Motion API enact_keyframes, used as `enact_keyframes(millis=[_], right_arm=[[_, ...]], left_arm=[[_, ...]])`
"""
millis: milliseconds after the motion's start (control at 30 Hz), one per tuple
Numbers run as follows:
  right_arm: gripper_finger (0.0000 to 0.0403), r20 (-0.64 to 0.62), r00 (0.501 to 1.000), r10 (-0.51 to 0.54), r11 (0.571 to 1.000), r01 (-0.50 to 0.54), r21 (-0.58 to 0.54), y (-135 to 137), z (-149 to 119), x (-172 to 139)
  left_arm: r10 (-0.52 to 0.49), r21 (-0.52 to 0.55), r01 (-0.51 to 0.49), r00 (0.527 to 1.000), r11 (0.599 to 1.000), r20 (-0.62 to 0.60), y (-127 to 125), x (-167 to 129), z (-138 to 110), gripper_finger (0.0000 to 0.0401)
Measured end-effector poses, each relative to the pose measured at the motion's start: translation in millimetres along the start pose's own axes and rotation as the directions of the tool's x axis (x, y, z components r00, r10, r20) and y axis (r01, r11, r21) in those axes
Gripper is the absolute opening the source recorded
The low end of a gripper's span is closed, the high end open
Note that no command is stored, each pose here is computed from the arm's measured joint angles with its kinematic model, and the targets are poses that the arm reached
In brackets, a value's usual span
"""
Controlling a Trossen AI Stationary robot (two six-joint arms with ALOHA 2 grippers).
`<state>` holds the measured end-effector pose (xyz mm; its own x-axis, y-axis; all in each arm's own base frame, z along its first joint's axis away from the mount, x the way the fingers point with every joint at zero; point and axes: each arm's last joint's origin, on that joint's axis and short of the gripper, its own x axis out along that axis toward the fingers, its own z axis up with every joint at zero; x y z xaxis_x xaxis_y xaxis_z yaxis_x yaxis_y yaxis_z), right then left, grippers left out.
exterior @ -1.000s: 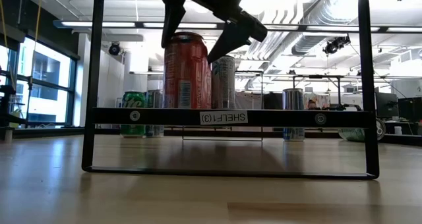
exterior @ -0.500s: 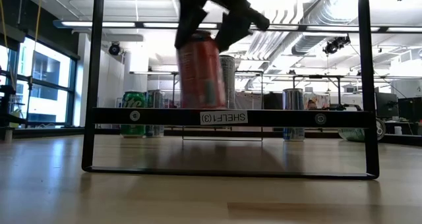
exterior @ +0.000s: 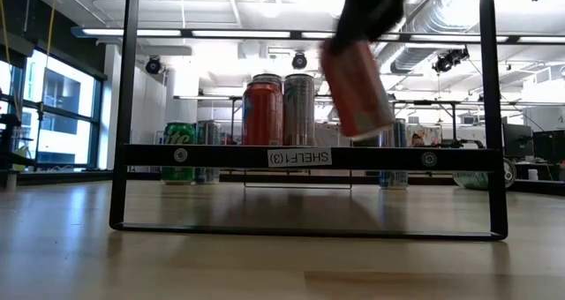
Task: Place canned beverage on shelf
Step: Put the left red soda can, aligned with the other red soda can on the shelf
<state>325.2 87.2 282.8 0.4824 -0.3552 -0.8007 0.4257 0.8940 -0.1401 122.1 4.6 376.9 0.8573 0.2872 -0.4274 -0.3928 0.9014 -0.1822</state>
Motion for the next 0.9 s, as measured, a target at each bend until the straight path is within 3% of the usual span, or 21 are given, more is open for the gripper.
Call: enact_keyframes(millis=[100, 200, 300, 400, 600, 900], right_arm=[[0.028, 0.101, 0.986, 0.135, 0.985, -0.144, 0.09, -25, -22, -9], [0.028, 0.254, 0.931, 0.263, 0.941, -0.305, 0.145, -47, -35, -13], [0.028, 0.384, 0.851, 0.357, 0.901, -0.423, 0.1, -65, -44, -12], [0.028, 0.429, 0.775, 0.465, 0.864, -0.503, -0.027, -76, -53, -6], [0.028, 0.371, 0.699, 0.612, 0.791, -0.552, -0.265, -89, -57, 10], [0.028, 0.313, 0.687, 0.656, 0.739, -0.498, -0.455, -105, -42, 20]], left_arm=[[0.0, -0.001, 0.0, 1.0, 1.0, 0.0, 0, 0, 0, 0.0397], [0.002, -0.001, -0.002, 1.0, 1.0, 0.001, 0, 0, 0, 0.0397], [0.028, 0.013, -0.028, 1.0, 1.0, 0.008, 1, 1, 0, 0.0397], [0.054, 0.058, -0.054, 0.998, 0.997, 0.013, 1, 2, 1, 0.0397], [0.062, 0.062, -0.062, 0.998, 0.996, -0.006, -2, 9, 1, 0.0397], [0.081, 0.083, -0.076, 0.995, 0.994, -0.053, -7, 24, 0, 0.0397]])
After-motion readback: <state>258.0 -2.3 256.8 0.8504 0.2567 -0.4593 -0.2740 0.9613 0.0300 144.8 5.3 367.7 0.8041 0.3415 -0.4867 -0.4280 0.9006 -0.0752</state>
